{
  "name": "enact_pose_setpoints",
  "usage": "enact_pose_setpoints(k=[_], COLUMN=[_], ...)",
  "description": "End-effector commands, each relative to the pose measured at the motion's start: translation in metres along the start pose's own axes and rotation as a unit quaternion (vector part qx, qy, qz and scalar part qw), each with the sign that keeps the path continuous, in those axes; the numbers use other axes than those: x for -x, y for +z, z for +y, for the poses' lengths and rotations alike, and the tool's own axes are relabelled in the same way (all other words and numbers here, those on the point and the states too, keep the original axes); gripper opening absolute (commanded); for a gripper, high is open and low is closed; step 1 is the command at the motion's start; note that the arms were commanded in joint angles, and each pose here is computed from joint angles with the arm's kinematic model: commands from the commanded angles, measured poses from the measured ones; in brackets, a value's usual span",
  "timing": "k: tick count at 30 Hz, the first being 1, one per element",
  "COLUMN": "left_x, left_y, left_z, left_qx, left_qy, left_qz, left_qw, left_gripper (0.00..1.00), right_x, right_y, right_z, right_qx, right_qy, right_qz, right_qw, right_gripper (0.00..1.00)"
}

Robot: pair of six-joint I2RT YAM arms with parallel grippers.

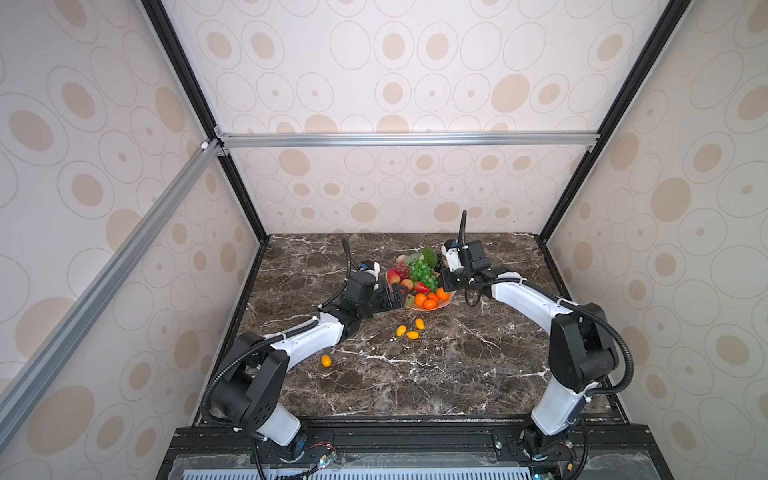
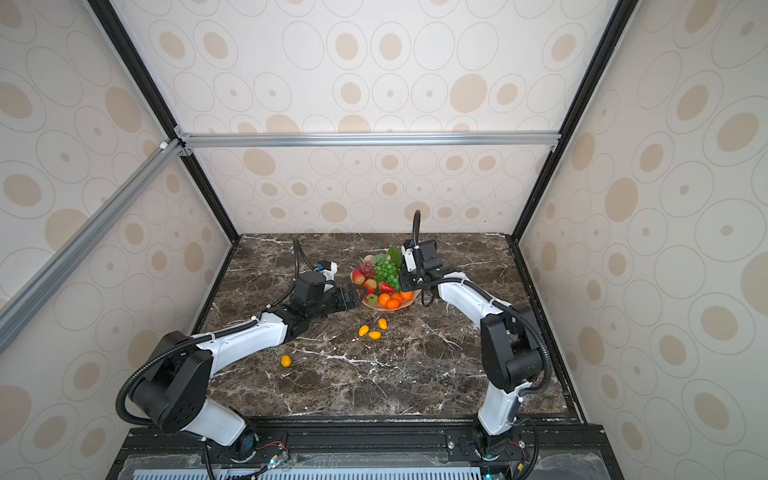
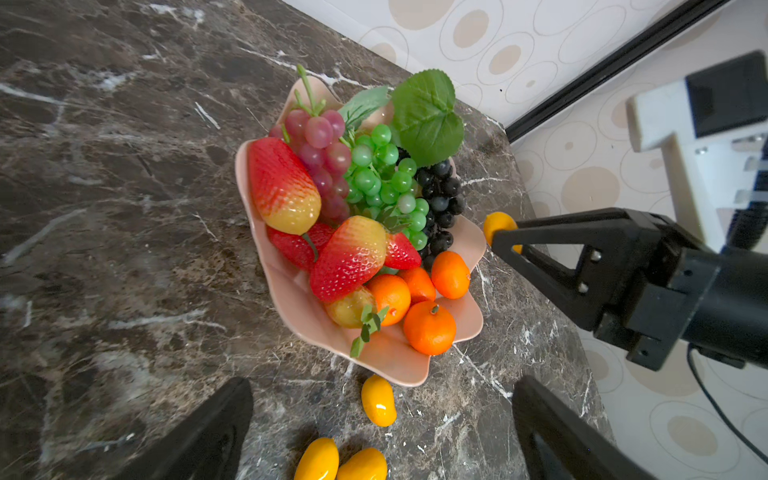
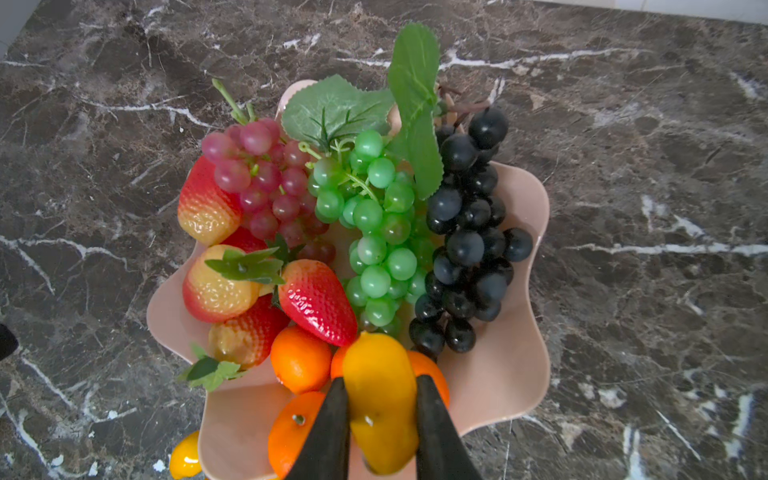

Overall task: Place and organize the fake fruits in the fruit bowl
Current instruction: 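Carry the yellow fruit over the bowl while the left gripper approaches, then lower the yellow fruit into the bowl and open the right gripper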

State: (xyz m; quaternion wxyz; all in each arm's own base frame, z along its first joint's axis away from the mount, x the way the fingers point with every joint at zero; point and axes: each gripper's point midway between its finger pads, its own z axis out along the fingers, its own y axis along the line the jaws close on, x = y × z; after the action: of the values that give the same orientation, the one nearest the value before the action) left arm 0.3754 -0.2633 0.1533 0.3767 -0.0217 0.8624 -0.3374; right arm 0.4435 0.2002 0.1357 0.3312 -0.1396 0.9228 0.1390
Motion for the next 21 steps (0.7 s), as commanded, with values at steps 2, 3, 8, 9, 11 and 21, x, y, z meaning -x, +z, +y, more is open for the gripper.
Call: enact_pose_setpoints(k=[2,3,8,9,11,21], left_x=[0.007,0.006,0.004,0.004,0.003,0.000], left_y=[0.006,0.007,0.011,0.011,0.012,0.009], left_z=[-0.014,-0.014,-0.017,-0.017,-0.016,-0.013], left_qx=[-0.003,-0.003,-0.004,-0.004,-0.004,0.005], left_qy=[0.020,0.019,0.022,0.023,0.023,0.026], left_qz=[-0.004,-0.003,0.003,0.005,0.006,0.010], left_qw=[1.000,1.000,1.000,1.000,1.000,1.000], left_gripper=[0.98,0.98,0.98,0.98,0.98,0.98], right_x=[-0.007,-0.007,-0.011,-0.012,-0.016,-0.023], right_y=[0.010,0.013,0.024,0.026,0.030,0.037], right_z=[0.002,0.003,0.008,0.009,0.011,0.012], right_qx=[0.009,0.012,0.031,0.033,0.039,0.047], right_qy=[0.001,0.000,-0.002,-0.001,-0.002,-0.002], right_qz=[0.034,0.038,0.062,0.064,0.076,0.094], right_qw=[0.999,0.999,0.998,0.997,0.996,0.994], right_gripper=[0.23,0.23,0.22,0.22,0.23,0.35])
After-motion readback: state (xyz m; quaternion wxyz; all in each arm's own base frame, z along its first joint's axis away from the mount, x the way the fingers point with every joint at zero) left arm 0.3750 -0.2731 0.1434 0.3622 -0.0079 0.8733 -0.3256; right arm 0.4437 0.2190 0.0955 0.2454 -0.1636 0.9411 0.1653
